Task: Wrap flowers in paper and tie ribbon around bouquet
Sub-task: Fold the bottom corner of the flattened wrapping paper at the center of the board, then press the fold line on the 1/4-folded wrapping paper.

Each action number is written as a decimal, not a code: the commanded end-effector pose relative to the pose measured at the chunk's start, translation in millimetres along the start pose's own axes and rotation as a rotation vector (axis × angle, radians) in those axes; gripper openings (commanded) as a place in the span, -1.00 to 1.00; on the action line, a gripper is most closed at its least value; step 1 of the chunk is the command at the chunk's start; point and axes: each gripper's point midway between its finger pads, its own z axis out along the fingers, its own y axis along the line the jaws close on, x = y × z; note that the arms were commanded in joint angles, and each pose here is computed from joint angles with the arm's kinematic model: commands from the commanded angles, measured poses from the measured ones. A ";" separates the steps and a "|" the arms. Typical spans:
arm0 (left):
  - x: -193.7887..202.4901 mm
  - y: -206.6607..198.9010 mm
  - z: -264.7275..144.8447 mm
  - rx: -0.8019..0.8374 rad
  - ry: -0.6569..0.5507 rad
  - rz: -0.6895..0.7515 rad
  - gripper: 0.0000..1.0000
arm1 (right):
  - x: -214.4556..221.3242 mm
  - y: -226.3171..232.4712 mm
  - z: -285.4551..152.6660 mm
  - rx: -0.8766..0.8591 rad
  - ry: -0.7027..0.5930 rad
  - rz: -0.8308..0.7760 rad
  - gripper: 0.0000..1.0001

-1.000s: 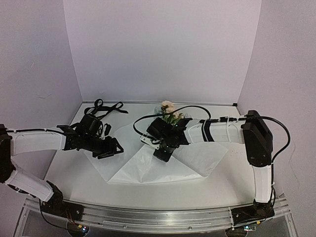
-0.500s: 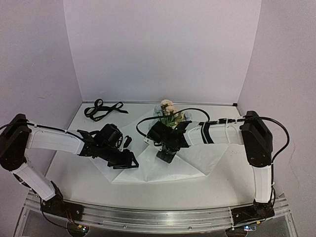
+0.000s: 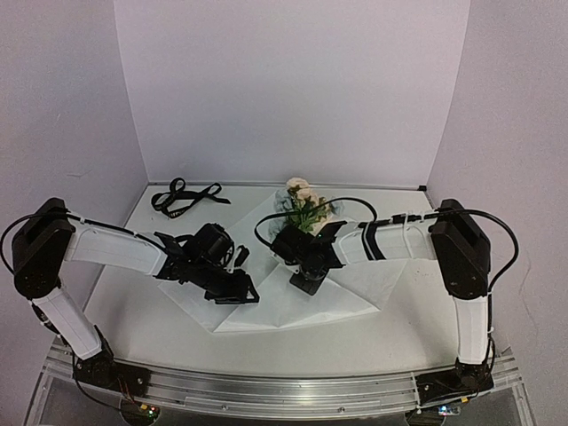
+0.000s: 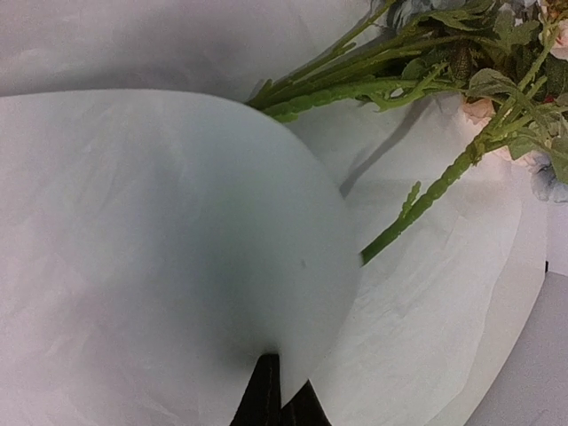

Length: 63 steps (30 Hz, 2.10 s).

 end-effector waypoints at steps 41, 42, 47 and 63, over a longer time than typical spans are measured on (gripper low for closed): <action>-15.5 -4.2 30.3 -0.014 0.005 0.041 -0.23 | 87.8 38.4 -31.7 -0.243 0.115 0.684 -0.76; -15.4 -4.0 30.4 -0.014 0.005 0.041 -0.23 | 91.0 37.5 -28.7 -0.224 0.118 0.693 -0.77; -14.3 -4.4 29.9 -0.012 0.010 0.049 -0.23 | 114.0 24.7 -20.2 -0.092 0.131 0.753 -0.78; -26.0 -28.1 9.7 0.035 -0.025 0.157 -0.23 | 136.6 4.0 -44.6 0.149 0.013 0.927 -0.81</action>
